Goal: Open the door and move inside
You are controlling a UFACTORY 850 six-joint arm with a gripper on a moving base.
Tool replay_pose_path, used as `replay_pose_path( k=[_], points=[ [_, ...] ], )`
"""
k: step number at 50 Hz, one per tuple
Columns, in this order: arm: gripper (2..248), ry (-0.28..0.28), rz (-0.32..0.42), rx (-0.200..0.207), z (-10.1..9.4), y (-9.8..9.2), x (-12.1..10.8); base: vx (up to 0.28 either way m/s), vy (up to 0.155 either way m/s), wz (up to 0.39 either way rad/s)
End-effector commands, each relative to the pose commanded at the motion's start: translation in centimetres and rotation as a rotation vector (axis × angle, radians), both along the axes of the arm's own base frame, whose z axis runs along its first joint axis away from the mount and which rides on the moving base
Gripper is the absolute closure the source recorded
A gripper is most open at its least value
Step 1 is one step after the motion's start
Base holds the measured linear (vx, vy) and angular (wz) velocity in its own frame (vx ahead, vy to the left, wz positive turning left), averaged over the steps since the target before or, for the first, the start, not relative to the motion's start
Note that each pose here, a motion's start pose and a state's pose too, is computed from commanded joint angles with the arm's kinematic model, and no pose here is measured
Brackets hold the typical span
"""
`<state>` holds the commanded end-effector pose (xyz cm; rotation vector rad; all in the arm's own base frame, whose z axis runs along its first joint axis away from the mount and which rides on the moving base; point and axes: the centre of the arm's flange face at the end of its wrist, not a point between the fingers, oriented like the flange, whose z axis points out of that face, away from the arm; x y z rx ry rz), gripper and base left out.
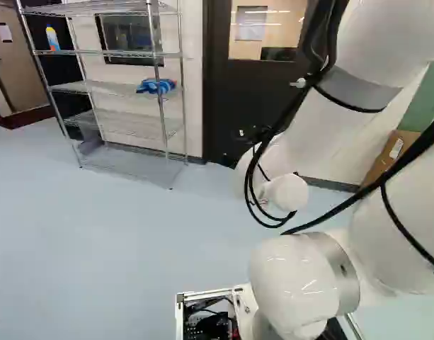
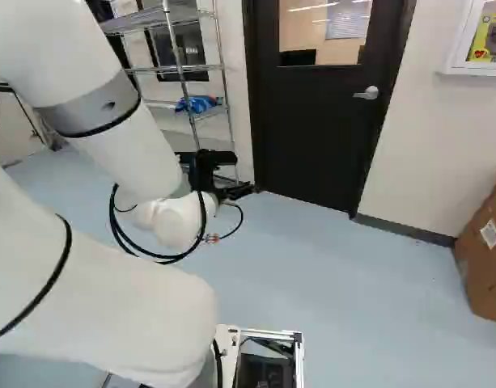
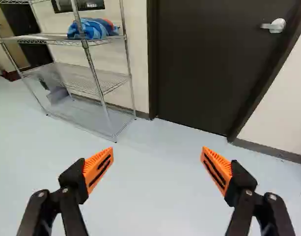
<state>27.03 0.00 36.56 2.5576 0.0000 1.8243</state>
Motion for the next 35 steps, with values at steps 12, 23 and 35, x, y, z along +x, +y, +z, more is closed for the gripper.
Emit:
replay_pose_path(
  k=[12, 23, 35],
  points=[
    [3, 0.000, 0.000, 0.000, 0.00, 0.00, 0.00, 0.000, 0.000, 0.000],
    [3, 0.000, 0.000, 0.000, 0.00, 0.00, 0.00, 0.004, 0.011, 0.058],
    [3, 0.000, 0.000, 0.000, 0.00, 0.00, 0.00, 0.065, 0.010, 0.067]
  ],
)
